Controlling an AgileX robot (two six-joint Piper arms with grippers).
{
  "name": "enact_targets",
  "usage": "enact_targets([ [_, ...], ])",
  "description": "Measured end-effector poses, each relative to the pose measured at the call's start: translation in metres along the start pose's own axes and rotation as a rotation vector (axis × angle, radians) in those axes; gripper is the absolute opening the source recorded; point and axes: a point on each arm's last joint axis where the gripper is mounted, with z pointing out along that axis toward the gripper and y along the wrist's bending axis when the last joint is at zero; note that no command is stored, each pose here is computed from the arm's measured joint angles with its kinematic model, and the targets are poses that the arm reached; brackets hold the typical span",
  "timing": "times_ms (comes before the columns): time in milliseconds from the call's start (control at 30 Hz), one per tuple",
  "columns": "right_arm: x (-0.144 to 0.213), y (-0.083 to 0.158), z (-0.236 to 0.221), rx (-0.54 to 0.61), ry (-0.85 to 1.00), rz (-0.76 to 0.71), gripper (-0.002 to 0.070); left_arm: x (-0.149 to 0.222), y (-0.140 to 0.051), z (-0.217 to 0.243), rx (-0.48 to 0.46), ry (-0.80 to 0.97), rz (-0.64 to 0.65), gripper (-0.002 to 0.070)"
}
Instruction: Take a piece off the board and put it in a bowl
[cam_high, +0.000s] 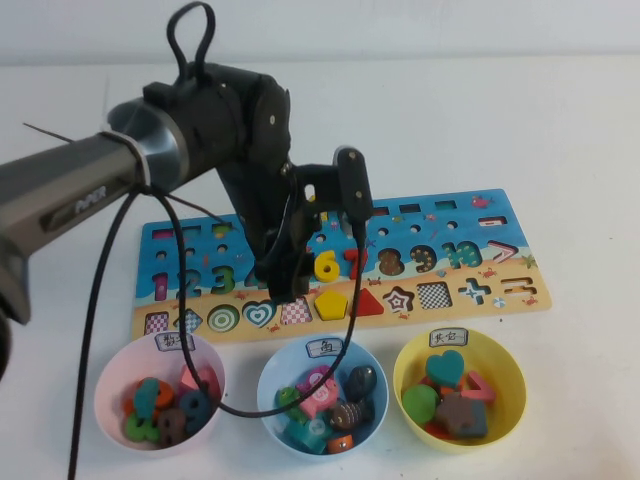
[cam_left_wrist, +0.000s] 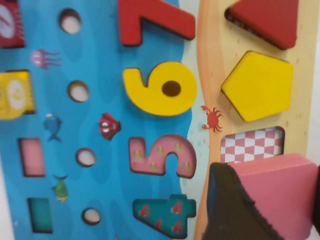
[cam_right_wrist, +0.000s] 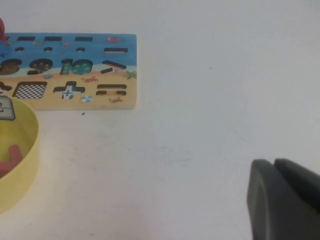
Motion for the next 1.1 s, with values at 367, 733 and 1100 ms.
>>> enact_targets([
  [367, 0.0, 0.0, 0.0, 0.0, -0.002, 0.0, -0.0019, -0.058, -0.048, -0.046, -0.015, -0.209, 0.041, 0.0282],
  [733, 0.0, 0.0, 0.0, 0.0, -0.002, 0.0, -0.0019, -0.114, -0.11, -0.03, 0.113, -0.26, -0.111, 0.0282],
  [1100, 0.0, 0.0, 0.0, 0.0, -0.002, 0.0, -0.0019, -0.127, -0.129, -0.001, 0.187, -0.211, -0.149, 0.0282],
])
